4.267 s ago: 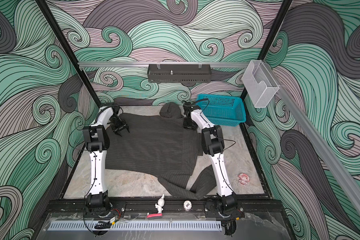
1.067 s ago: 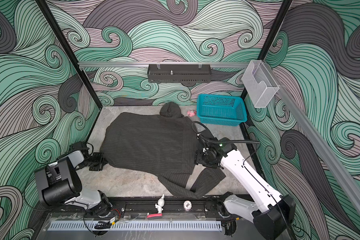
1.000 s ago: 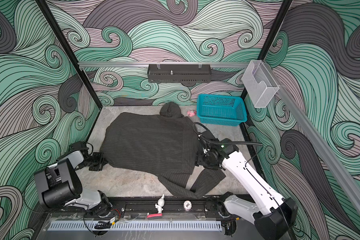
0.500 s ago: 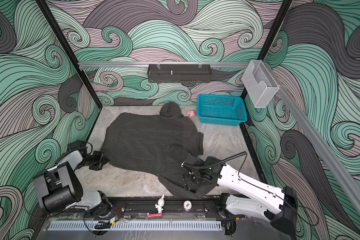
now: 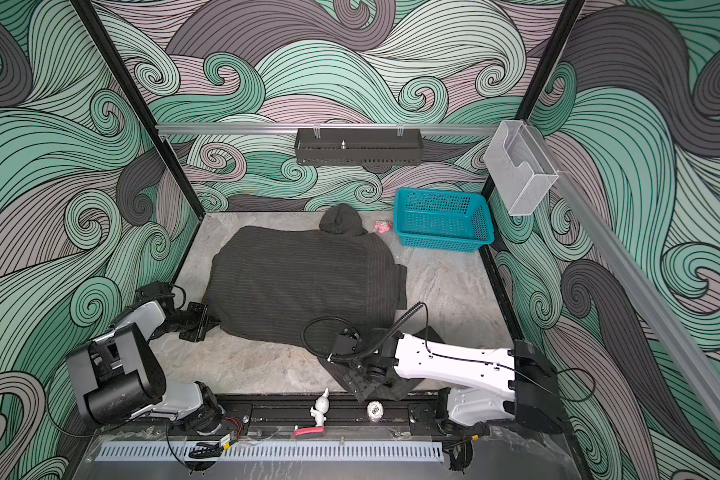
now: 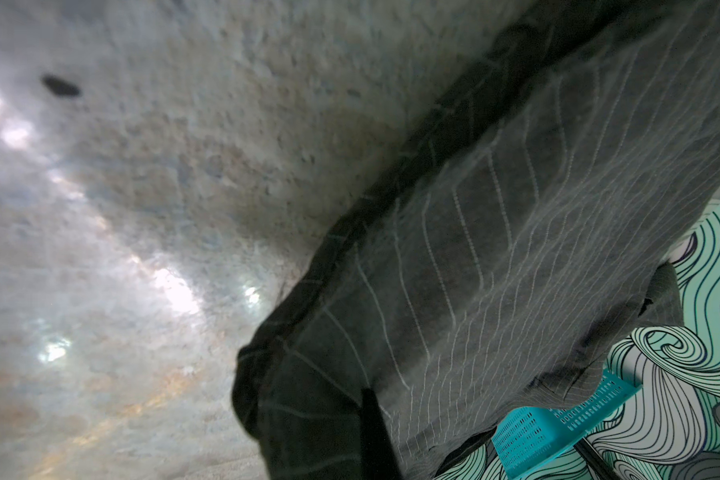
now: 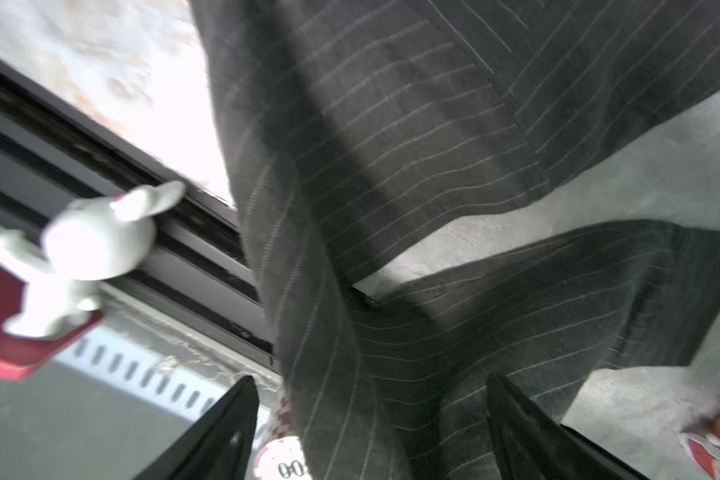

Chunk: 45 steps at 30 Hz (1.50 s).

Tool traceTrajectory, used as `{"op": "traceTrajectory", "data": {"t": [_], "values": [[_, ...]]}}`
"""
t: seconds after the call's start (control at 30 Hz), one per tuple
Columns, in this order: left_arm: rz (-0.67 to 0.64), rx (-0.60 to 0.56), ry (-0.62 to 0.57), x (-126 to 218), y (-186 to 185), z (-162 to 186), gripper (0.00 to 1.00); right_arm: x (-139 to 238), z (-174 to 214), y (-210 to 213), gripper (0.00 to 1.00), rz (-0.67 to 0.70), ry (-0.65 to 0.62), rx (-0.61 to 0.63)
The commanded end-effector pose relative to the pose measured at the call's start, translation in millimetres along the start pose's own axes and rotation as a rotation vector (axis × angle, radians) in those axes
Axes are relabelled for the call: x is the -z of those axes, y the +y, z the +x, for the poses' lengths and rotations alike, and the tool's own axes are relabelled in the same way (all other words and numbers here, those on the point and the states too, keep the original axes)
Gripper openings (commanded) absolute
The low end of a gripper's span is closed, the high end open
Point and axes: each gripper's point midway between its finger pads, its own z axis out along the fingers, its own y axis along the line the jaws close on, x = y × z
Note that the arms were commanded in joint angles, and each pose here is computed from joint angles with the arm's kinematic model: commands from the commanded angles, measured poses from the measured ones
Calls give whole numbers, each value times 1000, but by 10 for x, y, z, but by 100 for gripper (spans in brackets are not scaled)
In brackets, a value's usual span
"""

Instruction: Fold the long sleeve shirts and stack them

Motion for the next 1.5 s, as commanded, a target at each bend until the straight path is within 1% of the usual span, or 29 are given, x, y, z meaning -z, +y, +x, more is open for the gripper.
{"op": "traceTrajectory", "data": {"t": [0.0,0.03,0.1,0.13,0.2,0.23,0.3,0.33,0.47,0.6,0.83,1.1,1.2,1.33,1.47], "values": [[4,-6,20,56,-55,10,0,-4,141,-161,82,95,72,-1],[6,-7,17,63,-66,2,0,-8,170,-167,79,98,86,-5],[8,-9,15,70,-79,-4,0,12,180,-157,65,87,88,-13],[8,-12,15,74,-84,-6,0,36,169,-155,56,79,75,-19],[10,-15,13,80,-93,-11,0,108,108,-165,29,71,37,-27],[10,-15,14,78,-91,-9,0,156,67,-165,19,63,15,-30],[15,-17,13,86,-109,-14,0,269,-43,-172,3,46,-31,-36],[18,-18,14,89,-117,-14,0,317,-92,-173,0,37,-48,-38],[40,-27,15,124,-203,-21,0,561,-342,-256,0,-6,-124,-64],[68,-36,-4,201,-343,-72,0,749,-596,-406,0,-29,-163,-86],[82,-14,1,195,-552,-179,0,863,-982,-656,0,-19,-176,-84],[82,-22,19,123,-813,-278,0,958,-1449,-1015,0,-7,-197,-122],[69,-36,24,83,-897,-296,0,968,-1591,-1125,0,15,-191,-115],[43,-63,20,59,-1002,-331,0,1032,-1778,-1294,0,76,-195,-91],[12,-86,17,9,-1093,-365,0,1079,-1983,-1488,0,176,-188,-38]]}}
